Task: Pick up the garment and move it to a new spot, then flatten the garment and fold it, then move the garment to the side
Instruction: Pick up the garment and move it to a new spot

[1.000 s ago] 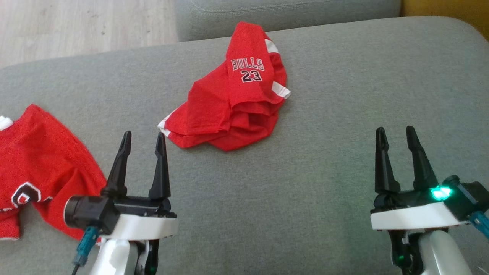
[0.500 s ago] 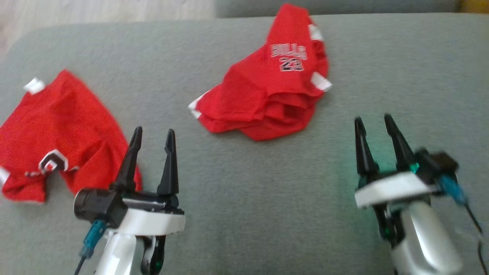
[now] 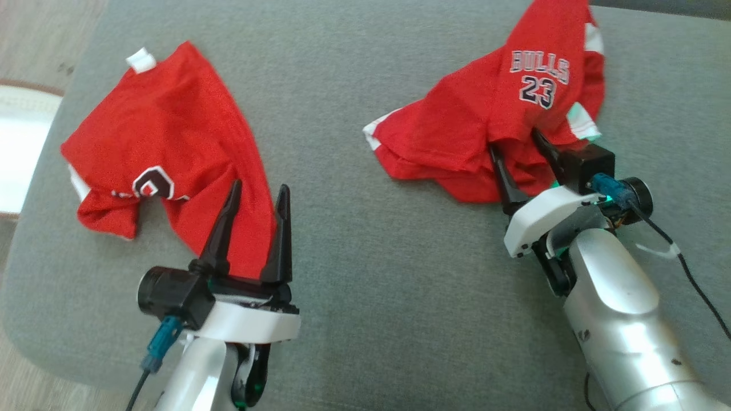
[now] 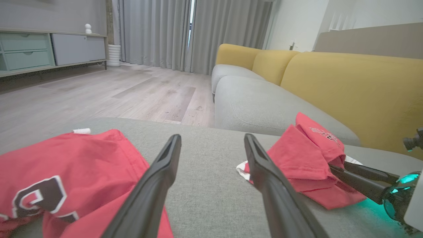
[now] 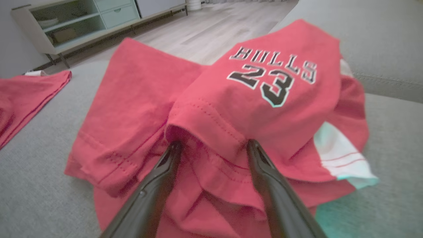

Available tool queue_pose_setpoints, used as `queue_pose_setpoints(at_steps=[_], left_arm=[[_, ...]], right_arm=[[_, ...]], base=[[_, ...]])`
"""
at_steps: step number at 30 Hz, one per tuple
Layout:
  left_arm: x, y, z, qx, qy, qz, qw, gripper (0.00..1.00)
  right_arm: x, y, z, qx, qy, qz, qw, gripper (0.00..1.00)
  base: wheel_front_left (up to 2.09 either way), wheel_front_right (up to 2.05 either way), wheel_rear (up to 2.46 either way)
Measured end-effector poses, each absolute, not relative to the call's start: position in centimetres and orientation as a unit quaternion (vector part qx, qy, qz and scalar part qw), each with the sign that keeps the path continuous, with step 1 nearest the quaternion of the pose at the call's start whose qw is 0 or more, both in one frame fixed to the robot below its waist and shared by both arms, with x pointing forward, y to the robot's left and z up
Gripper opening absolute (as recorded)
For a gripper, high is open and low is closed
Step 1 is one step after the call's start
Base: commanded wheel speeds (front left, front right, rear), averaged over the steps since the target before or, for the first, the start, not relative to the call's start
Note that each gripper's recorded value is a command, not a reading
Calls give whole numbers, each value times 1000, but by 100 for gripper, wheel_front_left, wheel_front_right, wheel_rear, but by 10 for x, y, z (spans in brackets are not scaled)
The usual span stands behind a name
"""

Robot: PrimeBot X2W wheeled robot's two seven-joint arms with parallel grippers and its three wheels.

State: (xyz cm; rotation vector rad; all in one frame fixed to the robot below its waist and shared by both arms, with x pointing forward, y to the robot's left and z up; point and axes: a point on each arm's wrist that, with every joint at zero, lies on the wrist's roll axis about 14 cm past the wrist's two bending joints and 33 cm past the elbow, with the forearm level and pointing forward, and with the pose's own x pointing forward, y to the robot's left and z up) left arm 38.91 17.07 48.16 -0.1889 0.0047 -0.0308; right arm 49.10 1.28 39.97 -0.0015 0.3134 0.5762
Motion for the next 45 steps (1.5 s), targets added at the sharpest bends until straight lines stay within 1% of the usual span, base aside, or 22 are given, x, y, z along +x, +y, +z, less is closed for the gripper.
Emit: queue_pose_setpoints(at_steps=[1, 2, 3, 10, 16, 20, 27, 28, 29, 30, 33, 36, 41, 42, 45], left_arm=[[388, 173, 481, -95, 4, -11, 995, 100], [387, 175, 480, -96, 5, -7, 995, 100], [387, 177, 479, -96, 6, -5, 995, 100], [392, 171, 483, -99, 0, -9, 995, 100], [402, 153, 490, -108, -12, -37, 993, 100], [408, 135, 497, -114, -22, -63, 991, 100], [413, 112, 507, -122, -33, -97, 987, 100], [414, 110, 508, -123, -35, -100, 987, 100], [414, 109, 509, -123, -36, -102, 986, 100], [414, 108, 509, -123, -37, -104, 986, 100], [415, 107, 510, -124, -38, -104, 986, 100], [414, 107, 510, -125, -38, -107, 986, 100], [412, 110, 513, -125, -42, -103, 986, 100], [412, 110, 513, -125, -42, -103, 986, 100], [409, 107, 517, -126, -47, -107, 985, 100]], right_arm=[[491, 15, 395, -6, 161, 285, 945, 100], [492, 15, 391, -6, 167, 285, 944, 38], [494, 14, 389, -5, 169, 281, 945, 0], [514, -7, 424, 17, 105, 247, 963, 0], [518, -45, 467, 27, 40, 202, 978, 0], [505, -94, 473, -2, 25, 148, 989, 0], [470, -209, 460, -40, 72, 17, 996, 0], [467, -220, 459, -42, 82, 2, 996, 15], [465, -229, 459, -49, 88, -9, 995, 97], [463, -237, 458, -46, 93, -21, 994, 100], [459, -247, 461, -46, 93, -38, 994, 100], [461, -243, 478, -34, 53, -42, 997, 100], [455, -218, 512, -22, -23, -15, 999, 100], [455, -218, 512, -22, -23, -15, 999, 100], [439, -199, 513, -13, -34, 10, 999, 100]], base=[[0, 0, 0], [0, 0, 0], [0, 0, 0], [0, 0, 0], [0, 0, 0], [0, 0, 0], [0, 0, 0], [0, 0, 0], [0, 0, 0], [0, 0, 0], [0, 0, 0], [0, 0, 0], [0, 0, 0], [0, 0, 0], [0, 0, 0]])
